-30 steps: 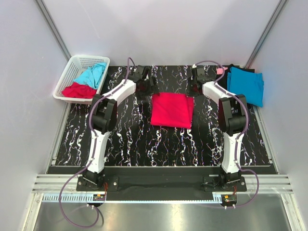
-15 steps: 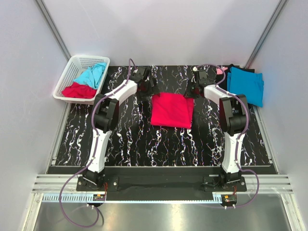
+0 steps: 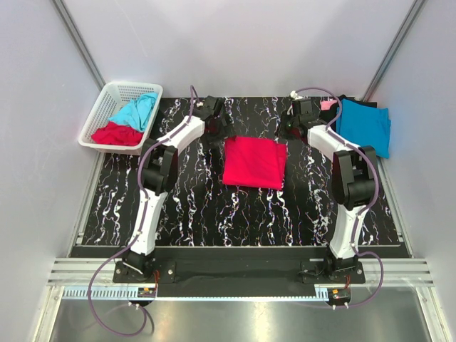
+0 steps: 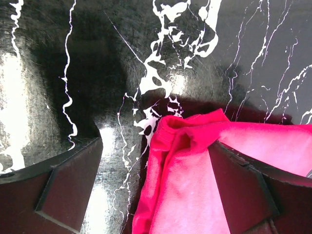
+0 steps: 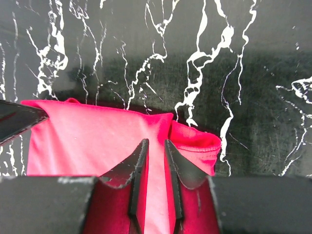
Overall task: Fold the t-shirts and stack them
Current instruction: Fold the tshirt
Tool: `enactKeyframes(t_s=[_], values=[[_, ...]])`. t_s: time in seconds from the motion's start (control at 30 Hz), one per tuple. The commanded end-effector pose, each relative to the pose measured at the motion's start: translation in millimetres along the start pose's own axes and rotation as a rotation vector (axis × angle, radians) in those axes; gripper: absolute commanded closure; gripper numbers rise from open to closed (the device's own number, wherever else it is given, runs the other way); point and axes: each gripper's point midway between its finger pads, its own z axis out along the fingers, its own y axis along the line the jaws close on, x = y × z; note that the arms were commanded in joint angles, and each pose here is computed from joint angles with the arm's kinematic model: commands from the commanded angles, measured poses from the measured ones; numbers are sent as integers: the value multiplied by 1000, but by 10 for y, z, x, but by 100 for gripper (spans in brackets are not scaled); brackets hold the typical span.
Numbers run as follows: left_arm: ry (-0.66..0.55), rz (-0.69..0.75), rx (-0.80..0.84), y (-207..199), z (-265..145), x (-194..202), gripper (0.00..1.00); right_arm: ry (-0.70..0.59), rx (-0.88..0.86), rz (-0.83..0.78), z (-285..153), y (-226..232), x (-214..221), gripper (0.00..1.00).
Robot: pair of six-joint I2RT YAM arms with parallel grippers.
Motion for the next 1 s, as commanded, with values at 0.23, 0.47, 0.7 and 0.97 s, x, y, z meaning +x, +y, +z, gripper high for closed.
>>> enactKeyframes(t_s=[0.23,0.47,0.7,0.97], values=[[-3,-10,-24,41,78,-24,1,-7,-13,-32,19,27,-27,69],[11,1,18,-47,34,-32,1,47,-54,-27,162,56,145,67],[3,15,39,-103,-34,-69,1,66,-93,-17,214,121,175,68],[16,20,104,-240,-59,-74,12,88,-161,-10,203,239,187,85]])
